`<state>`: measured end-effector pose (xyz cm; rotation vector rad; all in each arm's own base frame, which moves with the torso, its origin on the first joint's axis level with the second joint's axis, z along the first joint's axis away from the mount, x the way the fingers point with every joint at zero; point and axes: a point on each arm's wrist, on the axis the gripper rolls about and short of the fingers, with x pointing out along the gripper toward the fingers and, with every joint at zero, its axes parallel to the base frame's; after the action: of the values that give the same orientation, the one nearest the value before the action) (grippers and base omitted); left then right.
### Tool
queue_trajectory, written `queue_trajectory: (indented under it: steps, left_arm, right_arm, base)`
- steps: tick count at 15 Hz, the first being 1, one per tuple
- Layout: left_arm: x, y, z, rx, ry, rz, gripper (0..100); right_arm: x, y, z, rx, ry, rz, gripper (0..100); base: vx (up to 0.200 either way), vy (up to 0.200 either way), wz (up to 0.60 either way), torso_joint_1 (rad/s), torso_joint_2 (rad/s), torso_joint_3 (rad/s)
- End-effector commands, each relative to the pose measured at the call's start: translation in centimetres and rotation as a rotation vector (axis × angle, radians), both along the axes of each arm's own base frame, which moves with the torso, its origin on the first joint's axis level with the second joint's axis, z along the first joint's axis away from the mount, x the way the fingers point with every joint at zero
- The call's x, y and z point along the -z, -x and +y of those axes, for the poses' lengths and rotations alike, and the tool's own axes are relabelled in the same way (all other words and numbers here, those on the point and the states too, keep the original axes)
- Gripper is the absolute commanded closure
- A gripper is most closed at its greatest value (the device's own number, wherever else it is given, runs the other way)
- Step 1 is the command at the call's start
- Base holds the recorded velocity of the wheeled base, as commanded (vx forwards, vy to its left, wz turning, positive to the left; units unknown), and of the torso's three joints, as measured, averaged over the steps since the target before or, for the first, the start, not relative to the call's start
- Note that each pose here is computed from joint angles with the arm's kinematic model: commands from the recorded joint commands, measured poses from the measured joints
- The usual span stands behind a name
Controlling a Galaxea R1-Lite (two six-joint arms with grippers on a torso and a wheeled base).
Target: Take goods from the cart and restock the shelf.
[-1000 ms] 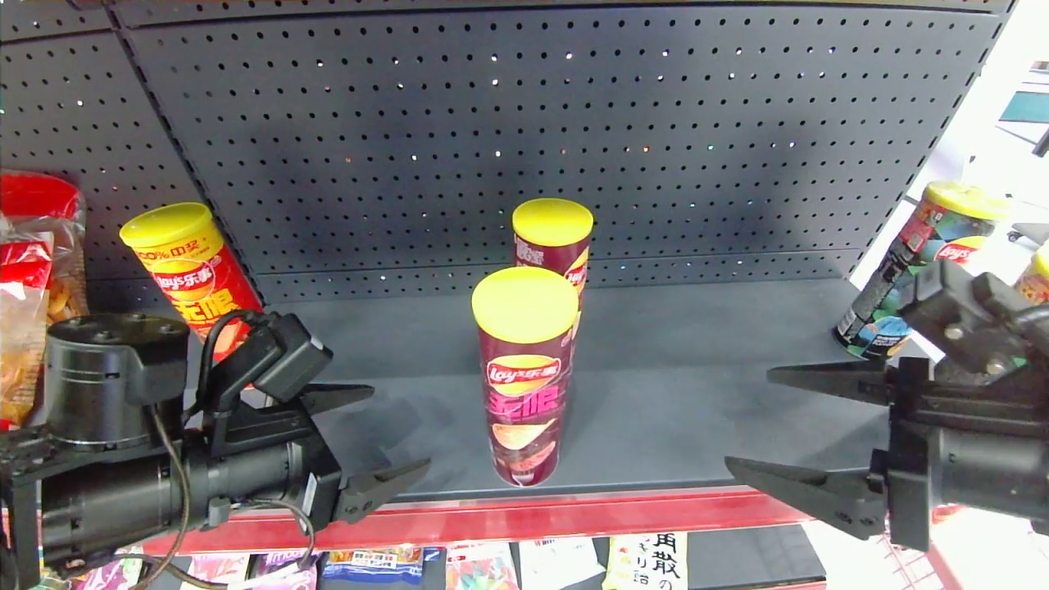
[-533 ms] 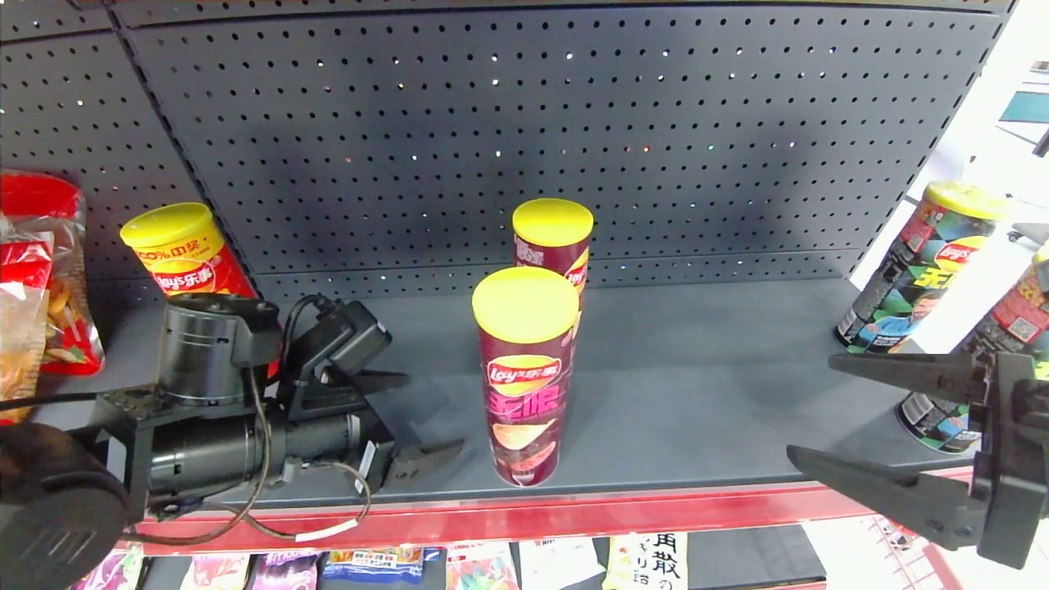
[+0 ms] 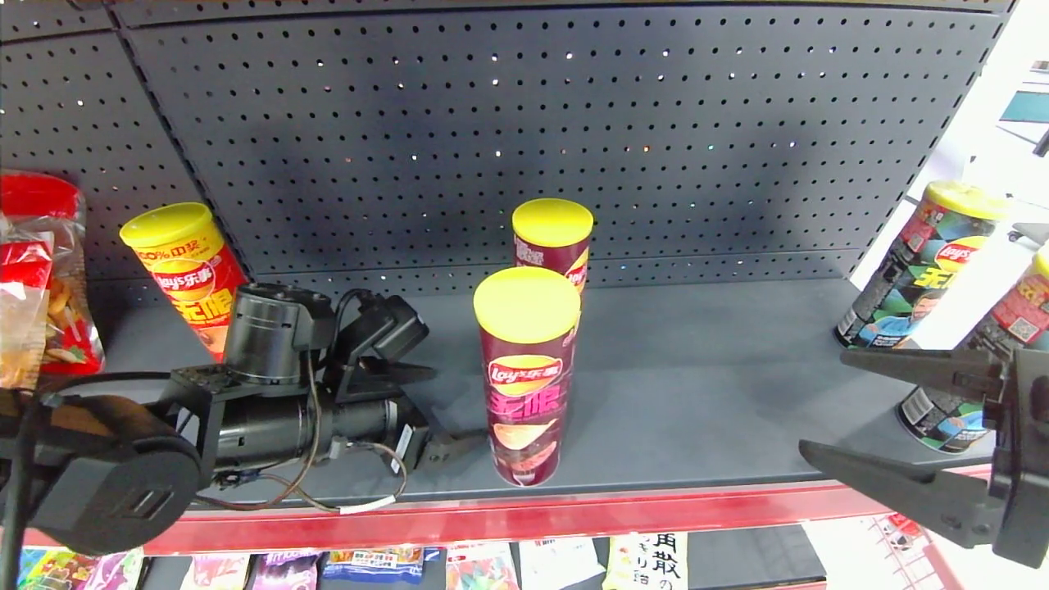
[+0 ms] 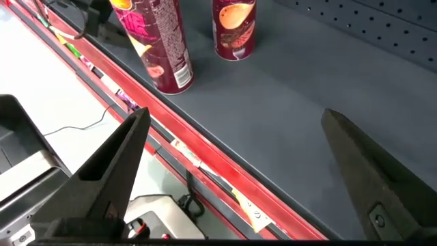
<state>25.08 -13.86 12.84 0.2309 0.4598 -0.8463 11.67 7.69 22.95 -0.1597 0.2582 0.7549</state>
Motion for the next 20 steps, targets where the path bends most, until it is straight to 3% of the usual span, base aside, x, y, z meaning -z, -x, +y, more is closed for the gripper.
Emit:
queue_trajectory:
  steps: [1,20]
  left_arm:
    - [0.38,-0.45,-0.42,0.006,-0.004,0.009,0]
    - [0.64,-0.62,-1.02,0.019,-0.007,0.015,0]
  right_arm:
    - [0.05,-0.06,0.02,0.000,0.002,0.002,0]
    - [0.12,-0.04,-0.02,0.002,0.002,0.005,0]
  base:
    - [0.000,0.000,0.00,0.000,0.00,0.000]
    - [0.000,0.000,0.00,0.000,0.00,0.000]
